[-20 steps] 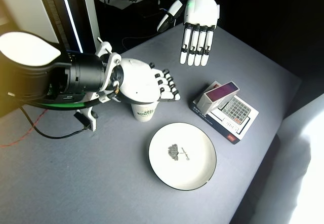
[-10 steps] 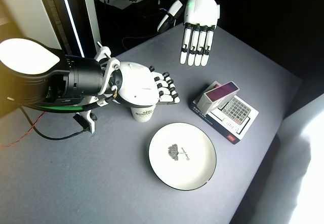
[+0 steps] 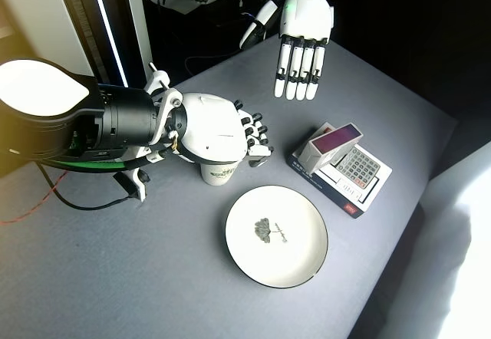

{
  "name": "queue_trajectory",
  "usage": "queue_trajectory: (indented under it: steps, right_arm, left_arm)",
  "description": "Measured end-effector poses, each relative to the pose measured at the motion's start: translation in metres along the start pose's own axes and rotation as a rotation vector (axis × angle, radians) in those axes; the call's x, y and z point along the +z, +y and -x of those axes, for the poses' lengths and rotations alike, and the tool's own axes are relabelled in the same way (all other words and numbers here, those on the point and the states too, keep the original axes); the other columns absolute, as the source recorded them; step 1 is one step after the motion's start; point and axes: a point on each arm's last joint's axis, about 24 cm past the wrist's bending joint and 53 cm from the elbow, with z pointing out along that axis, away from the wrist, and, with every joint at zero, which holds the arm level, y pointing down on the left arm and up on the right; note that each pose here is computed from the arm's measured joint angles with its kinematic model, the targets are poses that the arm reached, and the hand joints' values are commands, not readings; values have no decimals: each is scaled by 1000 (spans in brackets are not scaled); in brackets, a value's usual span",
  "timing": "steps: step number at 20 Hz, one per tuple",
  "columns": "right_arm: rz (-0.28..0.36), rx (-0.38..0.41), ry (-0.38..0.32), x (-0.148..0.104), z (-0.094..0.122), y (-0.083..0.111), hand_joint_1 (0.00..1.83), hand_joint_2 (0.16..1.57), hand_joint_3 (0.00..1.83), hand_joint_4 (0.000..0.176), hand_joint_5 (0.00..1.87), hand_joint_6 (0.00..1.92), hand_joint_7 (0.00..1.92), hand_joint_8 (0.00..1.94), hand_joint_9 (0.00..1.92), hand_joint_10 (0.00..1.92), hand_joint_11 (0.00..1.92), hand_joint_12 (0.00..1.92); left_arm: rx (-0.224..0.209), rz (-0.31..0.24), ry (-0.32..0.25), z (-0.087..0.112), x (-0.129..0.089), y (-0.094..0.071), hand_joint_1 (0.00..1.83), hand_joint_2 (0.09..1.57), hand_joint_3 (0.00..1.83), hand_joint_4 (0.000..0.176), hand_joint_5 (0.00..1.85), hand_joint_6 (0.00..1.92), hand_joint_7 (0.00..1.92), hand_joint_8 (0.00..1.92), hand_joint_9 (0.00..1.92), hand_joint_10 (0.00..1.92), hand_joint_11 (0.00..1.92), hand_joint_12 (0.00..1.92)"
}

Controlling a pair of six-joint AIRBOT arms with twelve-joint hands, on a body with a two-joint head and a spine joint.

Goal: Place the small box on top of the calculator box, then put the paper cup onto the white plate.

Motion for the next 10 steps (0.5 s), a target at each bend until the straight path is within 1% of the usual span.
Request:
queue_trajectory:
  steps: [2,3,5,6,7,8,9,10]
  right_arm:
    - [-2,1,-1,0,0,0,1479,1180,1,0,753,1208,874,1058,764,1280,659,1769]
    - [-1,5,-3,0,1,0,1476,1193,2,0,718,1255,860,1087,738,1313,635,1801]
    - [0,18,-11,0,3,0,1475,1203,1,0,701,1275,840,1122,733,1334,601,1831]
    - [1,24,-20,0,5,0,1478,1190,0,0,706,1252,876,1079,760,1292,633,1795]
    - [1,31,-28,0,8,1,1478,1190,0,0,706,1252,876,1079,760,1292,633,1795]
    - [4,25,-46,-1,16,3,1476,1203,0,0,677,1287,841,1132,745,1323,610,1820]
    - [15,29,-69,-1,26,8,1479,1190,0,0,706,1249,877,1075,768,1283,638,1788]
    - [28,29,-90,-2,35,14,1478,1193,3,0,694,1272,861,1094,756,1298,635,1793]
  left_arm:
    - [0,0,0,0,0,0,112,1062,0,0,180,4,227,6,230,7,0,508]
    - [0,0,0,0,0,0,120,1073,3,0,176,1,226,3,228,4,0,487]
    - [0,0,0,0,0,0,109,1078,2,0,168,1,214,1,215,0,0,473]
    - [1,1,-3,1,0,0,131,1072,0,0,192,5,229,3,228,3,0,512]
    - [1,0,-5,2,0,0,131,1072,0,0,192,5,229,3,228,3,0,512]
    - [1,-1,-7,3,0,-1,102,1085,3,0,141,0,192,1,200,0,0,442]
    - [2,1,-7,3,0,0,93,1087,3,0,131,0,184,0,198,1,0,435]
    - [3,1,-9,4,1,-1,119,1076,0,0,185,8,230,8,234,7,0,495]
